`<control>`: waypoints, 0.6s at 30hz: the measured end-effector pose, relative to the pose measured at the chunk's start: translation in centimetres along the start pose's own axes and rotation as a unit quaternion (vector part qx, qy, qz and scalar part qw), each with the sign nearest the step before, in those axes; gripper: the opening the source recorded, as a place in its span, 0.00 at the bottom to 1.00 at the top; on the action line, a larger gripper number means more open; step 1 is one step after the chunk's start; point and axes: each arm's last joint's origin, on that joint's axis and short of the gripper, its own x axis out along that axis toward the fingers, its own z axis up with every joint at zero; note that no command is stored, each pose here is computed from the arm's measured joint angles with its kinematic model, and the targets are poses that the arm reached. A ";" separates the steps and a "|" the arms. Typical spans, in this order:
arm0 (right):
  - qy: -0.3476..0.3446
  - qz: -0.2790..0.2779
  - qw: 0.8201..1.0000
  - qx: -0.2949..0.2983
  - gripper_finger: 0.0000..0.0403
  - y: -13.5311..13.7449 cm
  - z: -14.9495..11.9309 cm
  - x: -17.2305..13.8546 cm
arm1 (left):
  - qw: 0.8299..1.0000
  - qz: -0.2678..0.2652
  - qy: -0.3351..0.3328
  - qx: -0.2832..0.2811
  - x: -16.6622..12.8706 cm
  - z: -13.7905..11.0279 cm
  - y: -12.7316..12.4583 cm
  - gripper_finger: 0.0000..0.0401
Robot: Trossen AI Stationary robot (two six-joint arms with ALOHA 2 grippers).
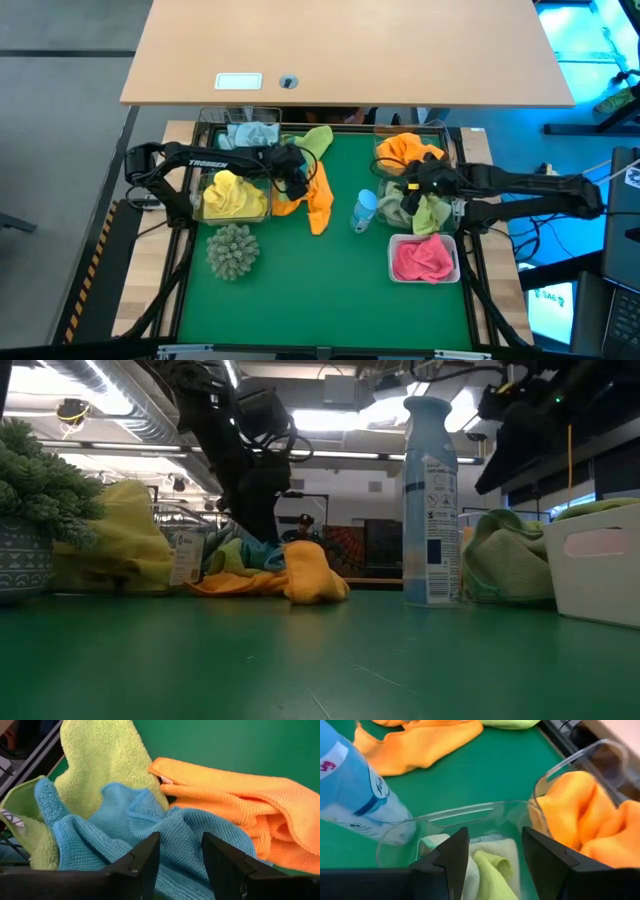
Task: Sort microfiber towel by color & place in baskets
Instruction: Put the blue microfiber towel into the gold wire basket
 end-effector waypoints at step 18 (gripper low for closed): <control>-0.005 0.017 1.000 0.011 0.45 -0.1 -0.2 0.6 | 1.000 -0.015 -0.013 0.023 -0.1 0.2 -0.6 0.01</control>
